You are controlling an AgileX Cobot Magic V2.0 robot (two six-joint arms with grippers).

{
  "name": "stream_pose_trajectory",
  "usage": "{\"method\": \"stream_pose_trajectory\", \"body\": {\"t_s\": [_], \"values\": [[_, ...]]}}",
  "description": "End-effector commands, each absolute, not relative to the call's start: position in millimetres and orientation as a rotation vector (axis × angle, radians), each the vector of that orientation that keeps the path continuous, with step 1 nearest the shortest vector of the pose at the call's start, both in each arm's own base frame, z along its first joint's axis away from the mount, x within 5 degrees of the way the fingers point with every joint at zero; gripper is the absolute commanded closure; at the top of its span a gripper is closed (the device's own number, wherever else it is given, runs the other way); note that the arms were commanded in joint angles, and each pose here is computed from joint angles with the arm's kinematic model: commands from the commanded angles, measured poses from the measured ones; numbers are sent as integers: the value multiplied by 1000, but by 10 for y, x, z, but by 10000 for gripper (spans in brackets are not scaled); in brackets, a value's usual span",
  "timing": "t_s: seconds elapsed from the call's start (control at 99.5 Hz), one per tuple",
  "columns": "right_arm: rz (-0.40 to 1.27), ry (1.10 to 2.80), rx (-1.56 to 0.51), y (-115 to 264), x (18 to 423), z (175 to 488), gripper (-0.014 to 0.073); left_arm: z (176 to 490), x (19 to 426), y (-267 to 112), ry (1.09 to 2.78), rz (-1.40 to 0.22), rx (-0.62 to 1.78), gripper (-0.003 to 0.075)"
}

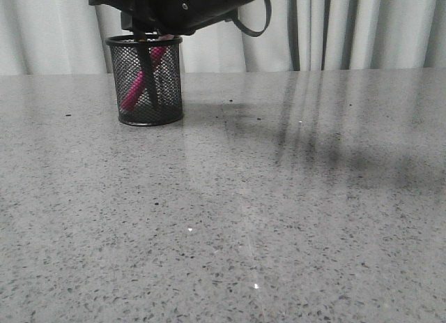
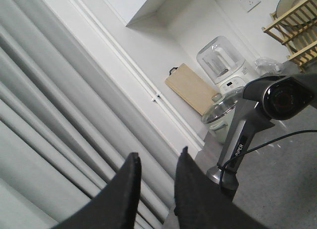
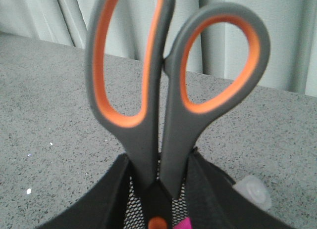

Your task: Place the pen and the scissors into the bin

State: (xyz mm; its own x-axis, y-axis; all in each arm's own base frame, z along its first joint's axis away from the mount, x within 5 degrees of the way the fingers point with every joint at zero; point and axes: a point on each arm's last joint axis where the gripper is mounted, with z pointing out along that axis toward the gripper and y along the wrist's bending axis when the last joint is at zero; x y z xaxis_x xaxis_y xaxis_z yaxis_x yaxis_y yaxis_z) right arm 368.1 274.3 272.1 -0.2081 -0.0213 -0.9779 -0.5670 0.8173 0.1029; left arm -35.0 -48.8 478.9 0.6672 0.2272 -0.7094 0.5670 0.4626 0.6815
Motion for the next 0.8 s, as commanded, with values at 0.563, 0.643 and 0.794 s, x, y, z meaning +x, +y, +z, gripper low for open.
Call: {"method": "stream_pose_trajectory", "body": {"t_s": [0.563,0.643,0.794], "values": [[568,1413,-419,2181,2933,4383,544,4660,-135,-192,1166,-60,768,630],[517,1416,-474,2035,2729,4528,662,4504,-65,-145,1246,-44,701,691],[452,1368,-524,1706,2287,4616,664,4121,-20,-140,1344,-90,663,739]]}}
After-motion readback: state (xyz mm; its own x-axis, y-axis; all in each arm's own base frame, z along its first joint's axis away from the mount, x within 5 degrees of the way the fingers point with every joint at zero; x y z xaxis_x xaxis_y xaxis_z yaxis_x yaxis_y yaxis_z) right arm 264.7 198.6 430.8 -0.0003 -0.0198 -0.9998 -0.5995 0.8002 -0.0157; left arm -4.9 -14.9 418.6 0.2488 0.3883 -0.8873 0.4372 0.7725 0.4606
